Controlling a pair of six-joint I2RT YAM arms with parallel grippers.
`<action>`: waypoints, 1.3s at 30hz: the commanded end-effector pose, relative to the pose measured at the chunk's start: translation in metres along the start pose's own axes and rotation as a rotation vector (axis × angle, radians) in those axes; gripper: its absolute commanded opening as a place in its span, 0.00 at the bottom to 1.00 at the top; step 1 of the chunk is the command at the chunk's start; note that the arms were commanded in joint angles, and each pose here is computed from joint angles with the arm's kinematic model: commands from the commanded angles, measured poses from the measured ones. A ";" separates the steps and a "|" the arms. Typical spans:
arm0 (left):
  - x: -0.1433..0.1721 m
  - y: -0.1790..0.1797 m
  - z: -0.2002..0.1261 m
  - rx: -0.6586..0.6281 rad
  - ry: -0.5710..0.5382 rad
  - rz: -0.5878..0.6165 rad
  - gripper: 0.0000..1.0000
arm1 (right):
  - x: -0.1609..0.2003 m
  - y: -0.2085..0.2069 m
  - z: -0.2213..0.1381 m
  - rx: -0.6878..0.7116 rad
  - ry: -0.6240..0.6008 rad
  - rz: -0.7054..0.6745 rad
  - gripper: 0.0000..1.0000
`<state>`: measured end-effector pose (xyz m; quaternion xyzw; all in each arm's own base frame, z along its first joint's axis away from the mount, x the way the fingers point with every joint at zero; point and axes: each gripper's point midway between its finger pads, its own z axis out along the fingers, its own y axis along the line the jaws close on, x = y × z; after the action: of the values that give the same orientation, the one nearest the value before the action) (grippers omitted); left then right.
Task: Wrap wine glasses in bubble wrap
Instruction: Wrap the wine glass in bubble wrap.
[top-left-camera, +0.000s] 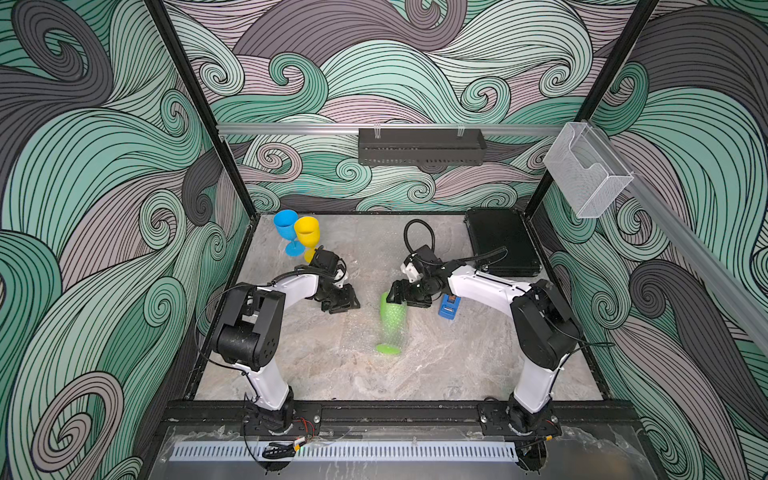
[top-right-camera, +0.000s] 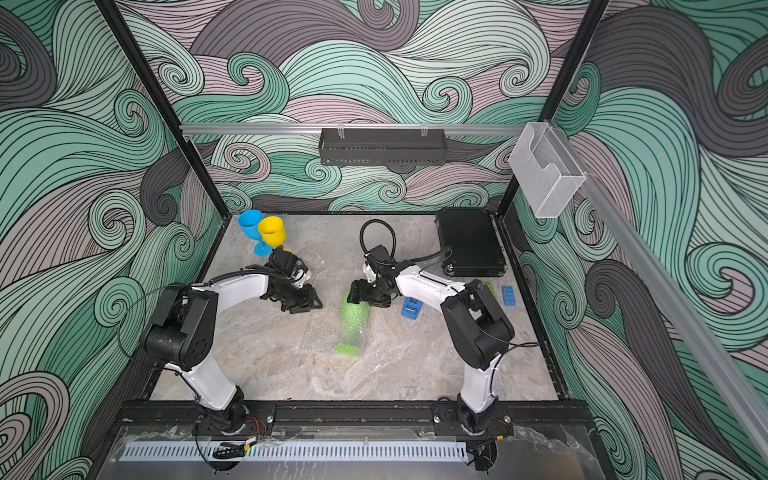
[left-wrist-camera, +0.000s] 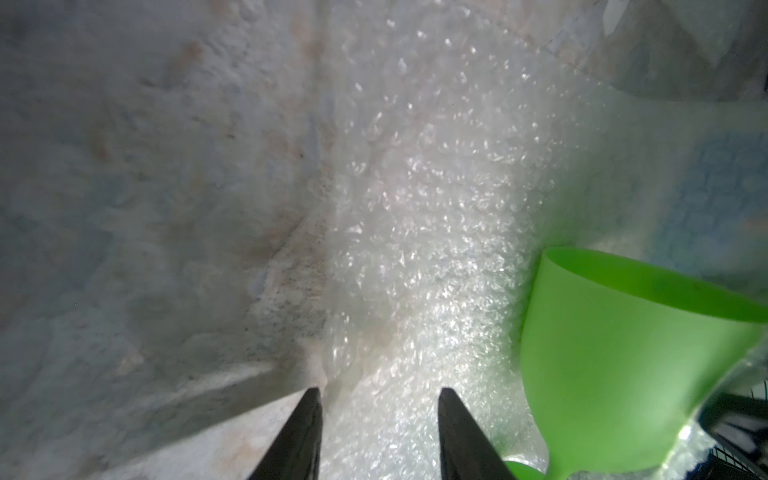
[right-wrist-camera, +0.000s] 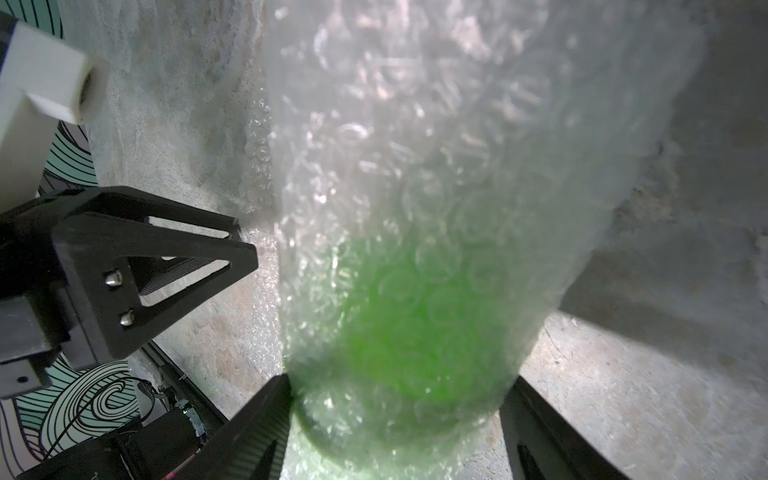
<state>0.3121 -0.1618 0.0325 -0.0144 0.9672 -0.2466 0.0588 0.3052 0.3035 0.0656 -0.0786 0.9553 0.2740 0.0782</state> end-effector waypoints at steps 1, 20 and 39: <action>-0.011 -0.005 -0.002 0.021 -0.011 0.010 0.55 | 0.024 -0.026 0.016 0.092 0.089 0.022 0.79; 0.001 -0.022 -0.020 0.101 -0.020 -0.046 0.15 | 0.023 -0.025 0.015 0.091 0.085 0.030 0.78; 0.002 -0.104 -0.038 0.392 -0.001 -0.084 0.00 | 0.028 -0.032 0.021 0.108 0.096 0.072 0.76</action>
<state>0.3008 -0.2185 0.0898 -0.0416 0.9202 -0.3865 0.0451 0.3054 0.3045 0.0648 -0.0686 0.9556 0.2768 0.0743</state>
